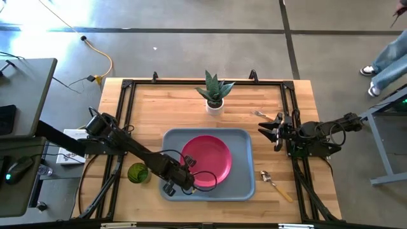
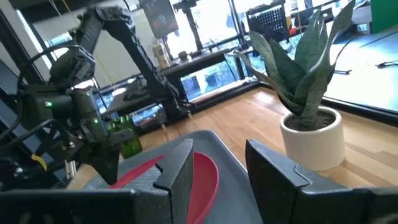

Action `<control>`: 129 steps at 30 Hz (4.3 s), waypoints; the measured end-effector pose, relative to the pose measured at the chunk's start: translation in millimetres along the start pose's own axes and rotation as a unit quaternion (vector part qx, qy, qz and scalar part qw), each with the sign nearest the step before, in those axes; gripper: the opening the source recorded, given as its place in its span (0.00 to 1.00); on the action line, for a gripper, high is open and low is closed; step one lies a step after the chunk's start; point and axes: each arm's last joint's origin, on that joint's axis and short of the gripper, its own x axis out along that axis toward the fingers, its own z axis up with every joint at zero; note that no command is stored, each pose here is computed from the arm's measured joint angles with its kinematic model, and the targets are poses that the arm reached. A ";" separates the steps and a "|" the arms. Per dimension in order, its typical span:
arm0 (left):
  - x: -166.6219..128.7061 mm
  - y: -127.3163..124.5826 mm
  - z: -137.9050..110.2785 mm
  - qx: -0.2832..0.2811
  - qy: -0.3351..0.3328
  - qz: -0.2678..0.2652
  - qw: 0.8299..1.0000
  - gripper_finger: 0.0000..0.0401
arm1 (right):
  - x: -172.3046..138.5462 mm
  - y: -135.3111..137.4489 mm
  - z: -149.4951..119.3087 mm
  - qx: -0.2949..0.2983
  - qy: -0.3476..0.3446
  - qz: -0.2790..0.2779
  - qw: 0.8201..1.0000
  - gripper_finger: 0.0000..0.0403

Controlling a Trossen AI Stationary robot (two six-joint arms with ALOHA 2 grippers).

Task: Pick and place plate/cup/fork/spoon on tray
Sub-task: Put the pink plate on the light blue tray, then put the orange fork on the light blue tray beside the pink plate

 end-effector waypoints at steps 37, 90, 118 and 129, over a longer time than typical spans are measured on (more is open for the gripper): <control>-116.5 119.1 -7.6 -0.256 0.060 0.126 0.956 0.08 | -11.4 6.6 52.9 -0.022 -0.206 -0.026 0.978 0.34; -253.3 176.7 -213.2 -0.471 -0.059 0.295 0.829 0.08 | 55.1 -1.6 146.6 0.044 0.361 -0.312 0.878 0.34; -218.6 168.0 -230.6 -0.478 -0.152 0.280 0.818 0.08 | 123.3 -87.1 84.0 0.029 0.642 -0.286 0.711 0.44; -218.7 168.0 -230.6 -0.474 -0.151 0.281 0.821 0.08 | 122.4 -105.5 68.0 0.020 0.673 -0.262 0.692 0.44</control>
